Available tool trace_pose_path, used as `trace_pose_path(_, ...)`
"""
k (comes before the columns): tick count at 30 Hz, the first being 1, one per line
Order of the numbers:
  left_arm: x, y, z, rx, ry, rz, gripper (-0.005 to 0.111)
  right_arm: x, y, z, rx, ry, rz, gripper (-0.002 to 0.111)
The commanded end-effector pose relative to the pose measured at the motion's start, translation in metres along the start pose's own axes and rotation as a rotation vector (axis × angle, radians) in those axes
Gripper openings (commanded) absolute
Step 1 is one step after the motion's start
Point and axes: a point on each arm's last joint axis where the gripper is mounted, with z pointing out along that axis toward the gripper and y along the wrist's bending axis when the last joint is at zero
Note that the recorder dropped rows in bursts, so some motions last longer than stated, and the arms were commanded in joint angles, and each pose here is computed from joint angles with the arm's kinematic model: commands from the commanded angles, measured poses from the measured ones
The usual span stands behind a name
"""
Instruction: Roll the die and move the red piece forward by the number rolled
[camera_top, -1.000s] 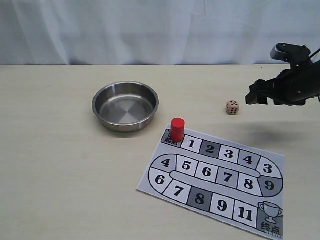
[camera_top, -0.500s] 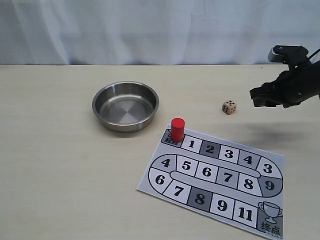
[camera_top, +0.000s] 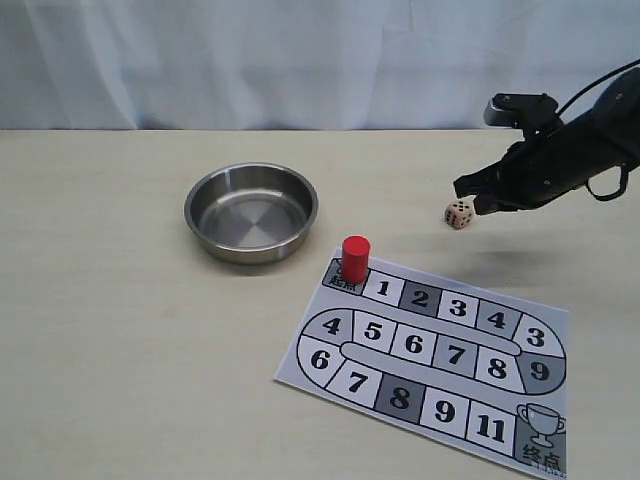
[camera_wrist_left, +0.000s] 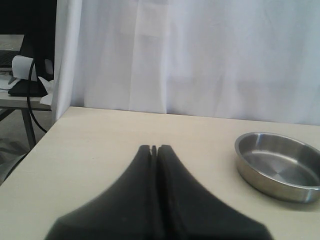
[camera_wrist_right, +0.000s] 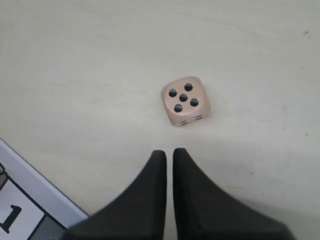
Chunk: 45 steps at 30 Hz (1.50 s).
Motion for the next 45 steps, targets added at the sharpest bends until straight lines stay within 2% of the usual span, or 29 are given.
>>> trace_pose_path(1,-0.003,0.0,0.0,0.001,-0.014,-0.004,0.0,-0.002,-0.001,0.019,0.051,0.08,0.02,0.004)
trace_pose_path(4,-0.003,0.0,0.0,0.001,-0.014,-0.004,0.0,-0.007,-0.003,0.031,0.037,0.113,0.07,0.004)
trace_pose_path(11,-0.003,0.0,0.0,0.001,-0.014,-0.004,0.0,-0.01,-0.004,0.034,0.039,0.104,0.072,0.004)
trace_pose_path(18,-0.003,0.0,0.0,0.001,-0.014,-0.004,0.0,0.0,-0.008,0.051,0.034,0.147,0.048,0.004)
trace_pose_path(38,-0.003,0.0,0.0,0.001,-0.014,-0.004,0.0,-0.001,-0.007,0.05,0.033,0.146,0.045,0.004)
trace_pose_path(45,-0.003,0.0,0.0,0.001,-0.014,-0.004,0.0,-0.01,0.001,0.02,0.008,0.153,0.031,0.004)
